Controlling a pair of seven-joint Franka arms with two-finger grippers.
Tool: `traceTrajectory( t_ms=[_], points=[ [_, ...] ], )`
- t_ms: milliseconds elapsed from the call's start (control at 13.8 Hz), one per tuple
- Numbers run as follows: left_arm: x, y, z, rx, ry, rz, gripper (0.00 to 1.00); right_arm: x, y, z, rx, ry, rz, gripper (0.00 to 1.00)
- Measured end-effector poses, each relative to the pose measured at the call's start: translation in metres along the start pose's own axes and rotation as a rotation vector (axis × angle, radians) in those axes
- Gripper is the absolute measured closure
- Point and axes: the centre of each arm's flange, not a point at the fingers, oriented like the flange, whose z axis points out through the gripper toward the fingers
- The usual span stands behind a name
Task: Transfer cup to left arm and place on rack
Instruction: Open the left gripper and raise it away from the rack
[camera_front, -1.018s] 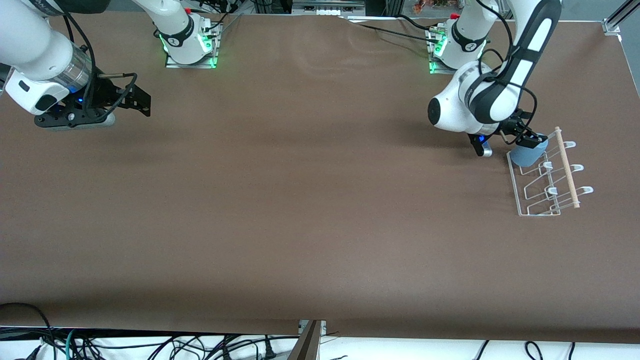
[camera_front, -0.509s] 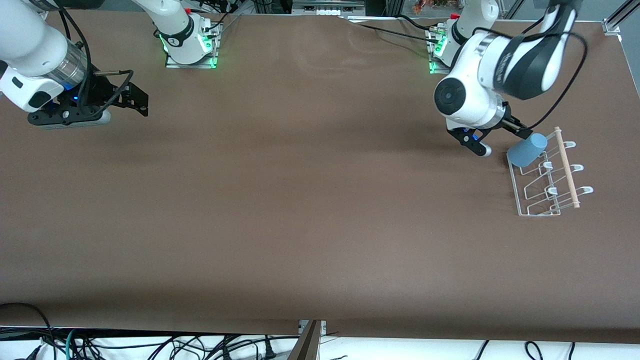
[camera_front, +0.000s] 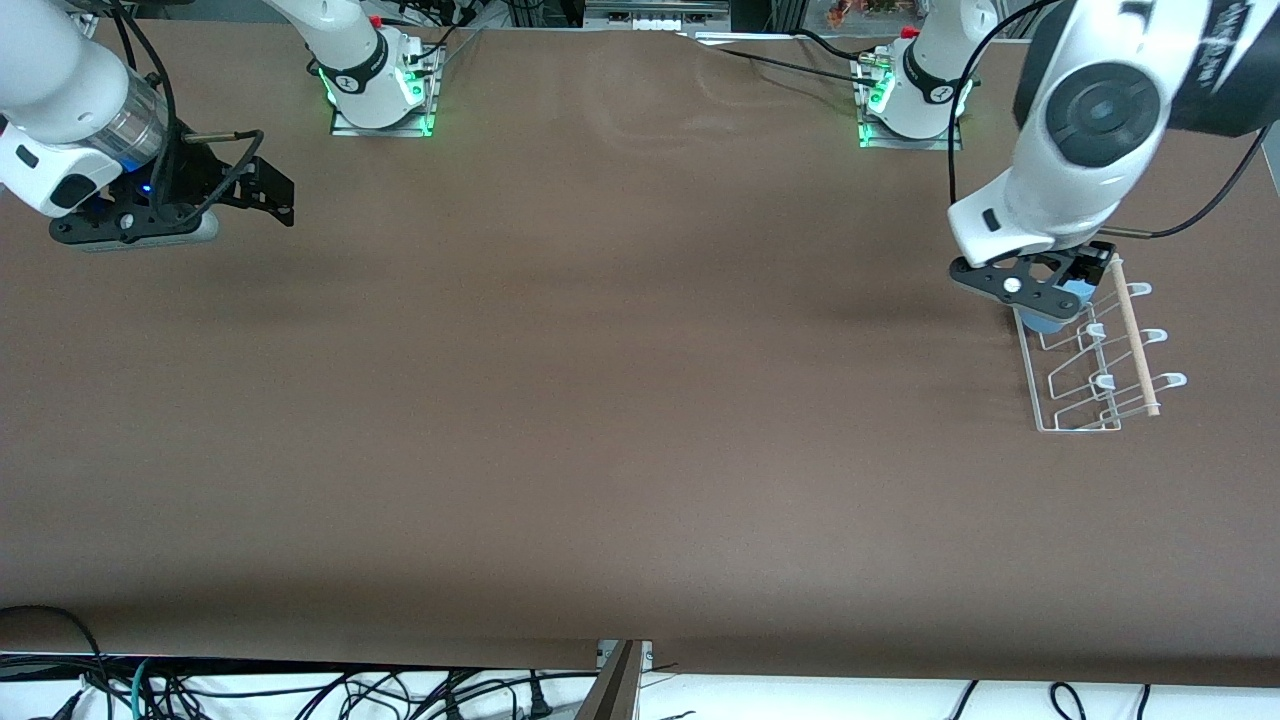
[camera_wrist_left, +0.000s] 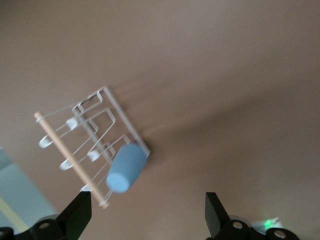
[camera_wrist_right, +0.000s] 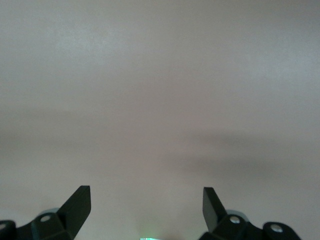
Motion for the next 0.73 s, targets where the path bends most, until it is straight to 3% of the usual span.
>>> traceTrajectory(
  t_ms=[73,218,436,727],
  points=[
    [-0.002,-0.012,-0.008,-0.076,0.063,-0.068,0.0,0.002,-0.001,-0.001,0.001,0.003,-0.002,0.01],
    [-0.009,-0.04,-0.02,-0.147,0.149,-0.164,0.0,0.005,-0.003,-0.004,0.001,0.009,-0.006,0.01],
    [-0.025,-0.071,-0.03,-0.184,0.189,-0.267,0.0,0.005,-0.004,-0.004,0.001,0.007,-0.009,0.01],
    [-0.028,-0.072,-0.035,-0.186,0.197,-0.302,0.0,0.003,-0.003,-0.002,0.0,-0.016,-0.008,0.01]
  ],
)
